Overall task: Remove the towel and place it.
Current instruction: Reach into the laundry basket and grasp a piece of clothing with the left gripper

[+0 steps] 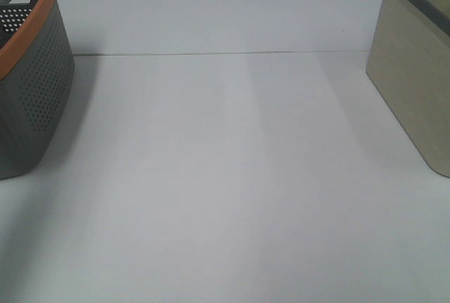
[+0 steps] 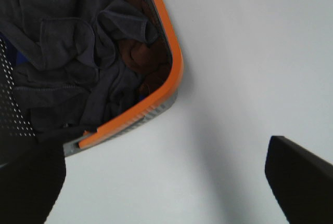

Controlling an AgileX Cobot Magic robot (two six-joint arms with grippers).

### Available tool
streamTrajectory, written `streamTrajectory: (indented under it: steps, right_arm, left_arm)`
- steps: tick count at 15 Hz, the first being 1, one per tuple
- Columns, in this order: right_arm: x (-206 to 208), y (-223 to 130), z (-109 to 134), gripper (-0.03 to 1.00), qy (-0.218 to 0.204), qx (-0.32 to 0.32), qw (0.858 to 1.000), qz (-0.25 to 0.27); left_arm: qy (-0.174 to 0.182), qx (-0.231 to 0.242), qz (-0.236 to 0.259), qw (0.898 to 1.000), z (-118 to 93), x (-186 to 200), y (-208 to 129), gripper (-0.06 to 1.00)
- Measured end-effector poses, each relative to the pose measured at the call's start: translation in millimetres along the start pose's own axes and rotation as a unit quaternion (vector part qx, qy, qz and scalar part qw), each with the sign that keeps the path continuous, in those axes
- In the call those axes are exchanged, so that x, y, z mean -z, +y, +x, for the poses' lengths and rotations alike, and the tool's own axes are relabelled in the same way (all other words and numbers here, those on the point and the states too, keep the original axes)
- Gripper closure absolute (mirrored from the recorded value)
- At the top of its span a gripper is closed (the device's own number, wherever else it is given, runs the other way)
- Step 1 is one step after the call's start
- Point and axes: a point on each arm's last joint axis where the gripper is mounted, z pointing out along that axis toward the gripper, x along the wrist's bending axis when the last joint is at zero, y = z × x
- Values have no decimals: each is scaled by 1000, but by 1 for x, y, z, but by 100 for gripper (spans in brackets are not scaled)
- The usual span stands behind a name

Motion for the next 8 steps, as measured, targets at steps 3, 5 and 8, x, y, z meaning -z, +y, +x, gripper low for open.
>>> streamTrajectory:
  steps: [3,5,8]
  right_arm:
    - [0,0,0,14,0,0,1000,0]
    - [0,0,0,14,0,0,1000,0]
    - [0,0,0,14,0,0,1000,0]
  left_arm:
    - [-9,-43,11,999,14,-27,36,-4]
    - [-10,-79,20,997,30,-49,56,-4]
    - [-5,-116,54,992,73,-94,69,-4]
